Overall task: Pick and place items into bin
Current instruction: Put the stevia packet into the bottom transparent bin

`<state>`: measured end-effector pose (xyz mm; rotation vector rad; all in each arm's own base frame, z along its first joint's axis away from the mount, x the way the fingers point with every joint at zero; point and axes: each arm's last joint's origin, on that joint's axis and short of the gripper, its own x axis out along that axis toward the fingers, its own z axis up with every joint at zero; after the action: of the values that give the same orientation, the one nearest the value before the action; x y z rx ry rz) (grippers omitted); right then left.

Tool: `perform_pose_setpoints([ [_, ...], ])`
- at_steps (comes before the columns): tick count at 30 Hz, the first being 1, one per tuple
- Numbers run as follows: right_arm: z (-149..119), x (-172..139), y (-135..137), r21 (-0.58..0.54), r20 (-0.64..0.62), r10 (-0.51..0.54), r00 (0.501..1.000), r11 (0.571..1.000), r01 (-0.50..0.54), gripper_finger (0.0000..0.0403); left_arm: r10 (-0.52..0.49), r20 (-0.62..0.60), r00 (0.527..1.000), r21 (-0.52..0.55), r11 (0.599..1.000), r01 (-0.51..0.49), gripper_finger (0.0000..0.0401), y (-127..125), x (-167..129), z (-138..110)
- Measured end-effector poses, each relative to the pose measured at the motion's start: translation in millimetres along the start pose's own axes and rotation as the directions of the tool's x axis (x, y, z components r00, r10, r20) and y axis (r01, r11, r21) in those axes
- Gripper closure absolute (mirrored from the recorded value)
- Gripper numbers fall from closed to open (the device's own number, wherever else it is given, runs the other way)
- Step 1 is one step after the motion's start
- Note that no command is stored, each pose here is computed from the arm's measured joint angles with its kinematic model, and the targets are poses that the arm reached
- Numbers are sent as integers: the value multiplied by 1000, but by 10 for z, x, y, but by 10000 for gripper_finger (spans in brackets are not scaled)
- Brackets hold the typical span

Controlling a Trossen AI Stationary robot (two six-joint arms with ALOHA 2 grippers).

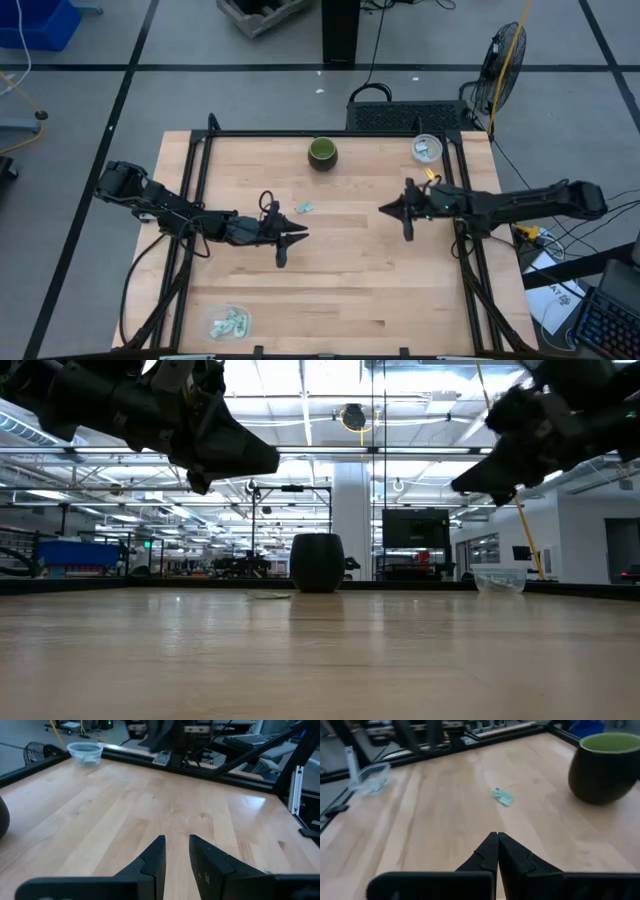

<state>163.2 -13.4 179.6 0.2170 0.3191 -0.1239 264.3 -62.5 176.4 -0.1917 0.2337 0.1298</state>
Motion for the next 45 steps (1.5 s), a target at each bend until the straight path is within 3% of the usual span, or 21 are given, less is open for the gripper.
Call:
perform_pose_setpoints([
  [5,-95,-174,124,-56,47,3,999,998,-1,402,8,-26,1000,-10,1000,-8,311,8,0,-26],
  [8,-170,-257,164,-97,73,58,996,994,-50,402,11,-35,999,-21,1000,-11,311,11,0,-36],
  [18,-200,-482,197,-92,141,143,980,987,-130,403,12,-38,999,-33,999,-13,311,13,0,-38],
  [25,-290,-585,113,-93,109,29,994,996,-19,403,12,-39,999,-33,999,-13,311,13,0,-40],
  [34,-514,-523,65,-111,110,36,993,994,-24,403,16,-38,999,-65,998,-18,311,15,0,-40],
  [38,-481,-521,75,-138,140,43,989,990,-24,403,102,-35,994,-134,985,-106,311,55,2,-51],
  [45,-387,-541,98,-113,237,67,969,993,-41,400,240,-184,953,-249,927,-281,311,288,23,-177],
])
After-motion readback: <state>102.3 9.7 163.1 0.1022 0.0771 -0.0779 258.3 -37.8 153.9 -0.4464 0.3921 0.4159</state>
